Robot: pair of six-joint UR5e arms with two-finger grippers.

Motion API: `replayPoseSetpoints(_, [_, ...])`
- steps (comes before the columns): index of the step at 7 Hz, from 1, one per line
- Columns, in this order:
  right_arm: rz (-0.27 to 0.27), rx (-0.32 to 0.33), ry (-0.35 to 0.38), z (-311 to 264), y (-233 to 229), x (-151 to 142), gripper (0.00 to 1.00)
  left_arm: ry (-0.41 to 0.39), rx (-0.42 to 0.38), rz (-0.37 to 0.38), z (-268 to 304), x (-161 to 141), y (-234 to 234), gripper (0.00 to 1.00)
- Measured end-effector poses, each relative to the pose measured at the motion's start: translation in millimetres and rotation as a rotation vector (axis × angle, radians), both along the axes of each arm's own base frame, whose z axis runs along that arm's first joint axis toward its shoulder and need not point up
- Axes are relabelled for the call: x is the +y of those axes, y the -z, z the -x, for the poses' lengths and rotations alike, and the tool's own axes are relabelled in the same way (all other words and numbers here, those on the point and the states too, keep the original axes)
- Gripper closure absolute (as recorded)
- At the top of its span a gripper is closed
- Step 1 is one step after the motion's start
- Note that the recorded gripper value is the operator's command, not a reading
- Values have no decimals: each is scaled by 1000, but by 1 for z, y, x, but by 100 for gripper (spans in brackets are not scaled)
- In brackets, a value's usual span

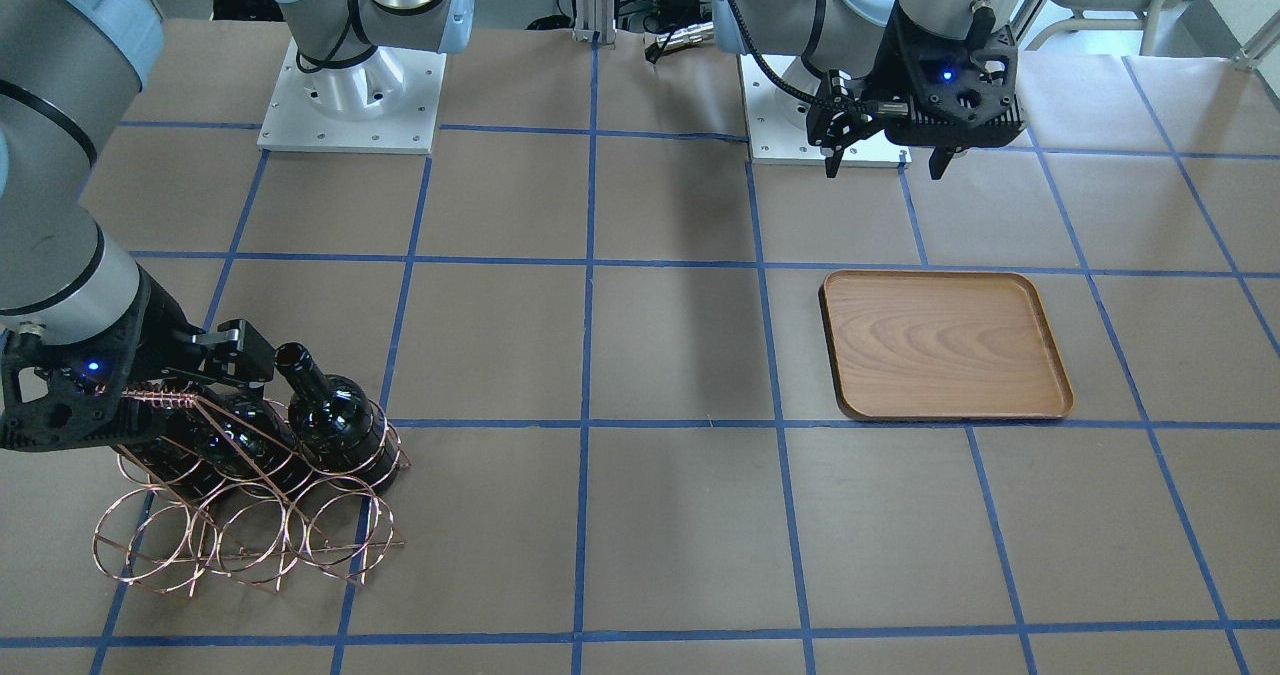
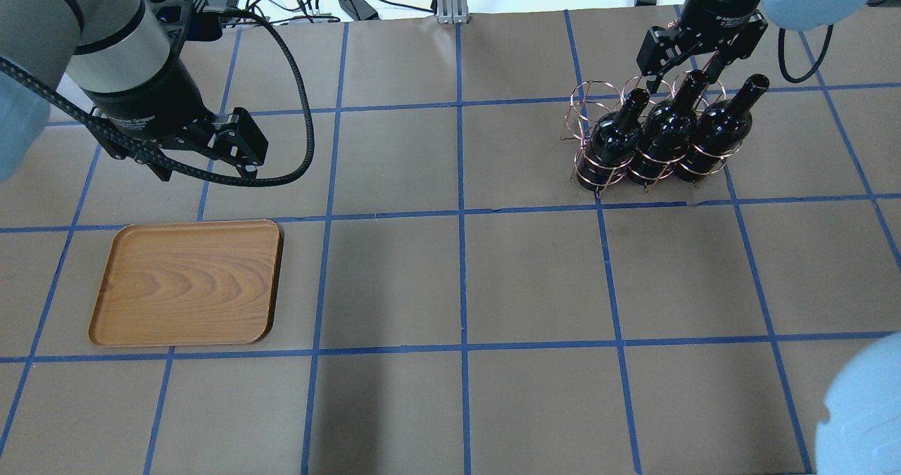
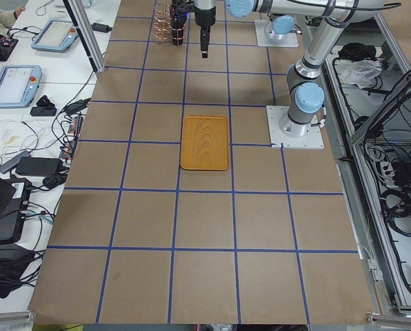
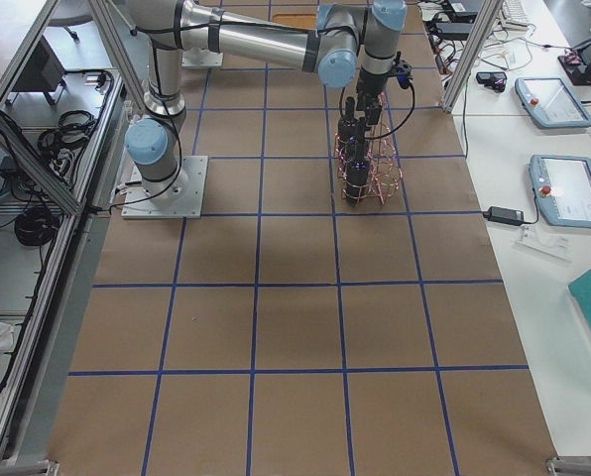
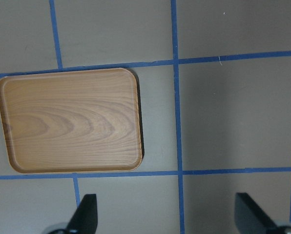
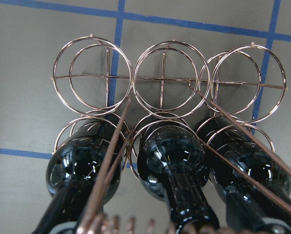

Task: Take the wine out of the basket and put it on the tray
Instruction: 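Close the right gripper on the bottle neck and pull it out of the rack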

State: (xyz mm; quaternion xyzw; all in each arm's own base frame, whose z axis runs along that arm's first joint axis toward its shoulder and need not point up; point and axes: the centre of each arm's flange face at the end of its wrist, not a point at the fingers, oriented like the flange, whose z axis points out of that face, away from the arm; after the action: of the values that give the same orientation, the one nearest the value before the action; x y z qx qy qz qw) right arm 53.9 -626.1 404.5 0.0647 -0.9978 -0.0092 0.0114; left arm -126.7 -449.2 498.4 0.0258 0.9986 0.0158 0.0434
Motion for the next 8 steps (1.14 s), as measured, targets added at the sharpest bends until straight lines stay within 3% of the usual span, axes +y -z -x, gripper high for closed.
replayPoseSetpoints(1, [-7, -1, 14, 9, 2, 0, 49, 0, 0, -1, 0, 1, 1, 0])
replayPoseSetpoints(2, [-9, -4, 24, 16, 2, 0, 62, 0, 0, -1, 0, 1, 1, 0])
replayPoseSetpoints(4, [-6, -11, 32, 18, 3, -1, 77, 0, 0, 0, 0, 2, 0, 0])
replayPoseSetpoints(8, [25, -35, 41, 15, -14, 2, 80, -1, 0, 1, 0, 2, 0, 0])
